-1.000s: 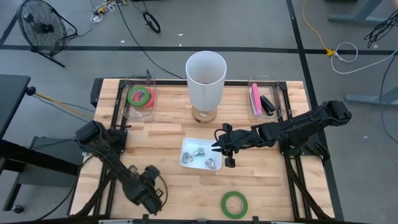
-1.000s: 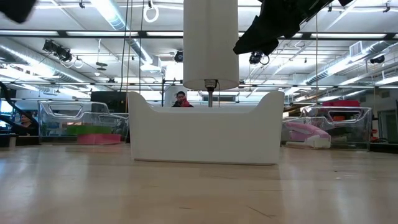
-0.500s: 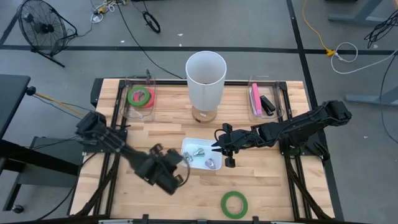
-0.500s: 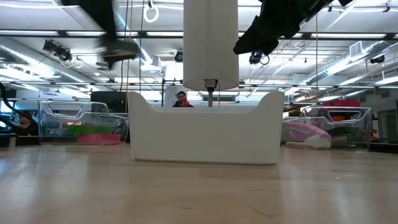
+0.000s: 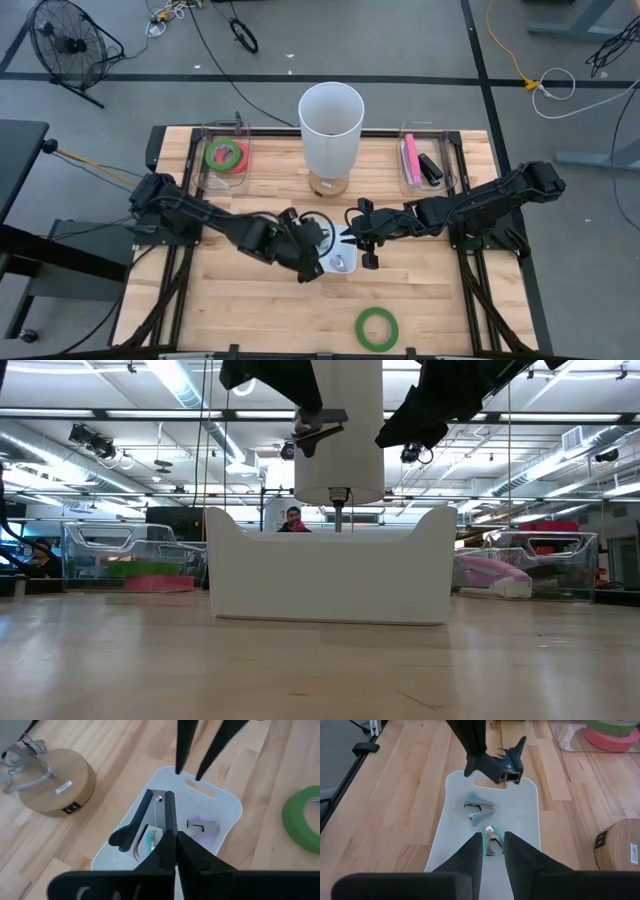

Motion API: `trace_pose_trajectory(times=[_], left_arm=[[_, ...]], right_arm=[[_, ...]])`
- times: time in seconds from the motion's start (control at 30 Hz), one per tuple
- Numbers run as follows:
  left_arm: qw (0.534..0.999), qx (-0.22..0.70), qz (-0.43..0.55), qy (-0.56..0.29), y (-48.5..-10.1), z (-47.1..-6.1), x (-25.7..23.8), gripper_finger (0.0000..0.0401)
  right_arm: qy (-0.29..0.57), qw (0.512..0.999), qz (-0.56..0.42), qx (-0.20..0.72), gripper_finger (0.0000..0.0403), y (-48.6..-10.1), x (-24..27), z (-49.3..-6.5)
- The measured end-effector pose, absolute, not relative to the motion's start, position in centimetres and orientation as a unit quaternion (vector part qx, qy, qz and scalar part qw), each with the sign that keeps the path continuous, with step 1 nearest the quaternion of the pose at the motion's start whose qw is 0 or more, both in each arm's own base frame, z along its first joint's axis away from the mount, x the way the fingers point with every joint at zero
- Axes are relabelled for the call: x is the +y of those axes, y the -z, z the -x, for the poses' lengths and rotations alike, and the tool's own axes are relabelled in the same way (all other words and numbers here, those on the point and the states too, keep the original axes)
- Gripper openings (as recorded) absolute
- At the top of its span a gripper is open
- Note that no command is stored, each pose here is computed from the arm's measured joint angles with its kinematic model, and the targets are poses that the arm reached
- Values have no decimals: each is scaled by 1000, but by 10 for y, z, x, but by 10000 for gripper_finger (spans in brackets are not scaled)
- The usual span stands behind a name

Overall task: Pick and place Stapler, Stapler remover, tape
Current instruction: Put the black stapler remover into the white bin, then put the green tape into the left transparent bin

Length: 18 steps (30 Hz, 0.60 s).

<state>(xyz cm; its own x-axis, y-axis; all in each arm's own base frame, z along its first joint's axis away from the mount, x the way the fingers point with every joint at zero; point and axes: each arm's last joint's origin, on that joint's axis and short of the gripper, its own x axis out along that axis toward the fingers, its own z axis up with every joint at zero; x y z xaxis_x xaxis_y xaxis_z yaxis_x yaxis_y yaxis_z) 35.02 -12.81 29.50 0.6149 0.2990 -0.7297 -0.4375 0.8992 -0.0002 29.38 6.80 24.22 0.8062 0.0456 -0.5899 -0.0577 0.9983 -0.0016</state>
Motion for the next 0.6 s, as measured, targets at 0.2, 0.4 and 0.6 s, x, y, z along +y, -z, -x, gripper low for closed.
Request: trace_pose_trajectory(times=[0.2, 0.4, 0.6], left_arm=[[892, 394, 93, -201, -295, -352, -124, 10], [894, 396, 71, -196, -295, -352, -124, 47], [897, 384, 38, -215, -296, -352, -122, 66]], right_arm=[[-27, 950, 10, 310, 81, -242, 68, -294], [-27, 950, 9, 311, 81, -242, 68, -294], [-27, 950, 9, 312, 81, -242, 68, -294]])
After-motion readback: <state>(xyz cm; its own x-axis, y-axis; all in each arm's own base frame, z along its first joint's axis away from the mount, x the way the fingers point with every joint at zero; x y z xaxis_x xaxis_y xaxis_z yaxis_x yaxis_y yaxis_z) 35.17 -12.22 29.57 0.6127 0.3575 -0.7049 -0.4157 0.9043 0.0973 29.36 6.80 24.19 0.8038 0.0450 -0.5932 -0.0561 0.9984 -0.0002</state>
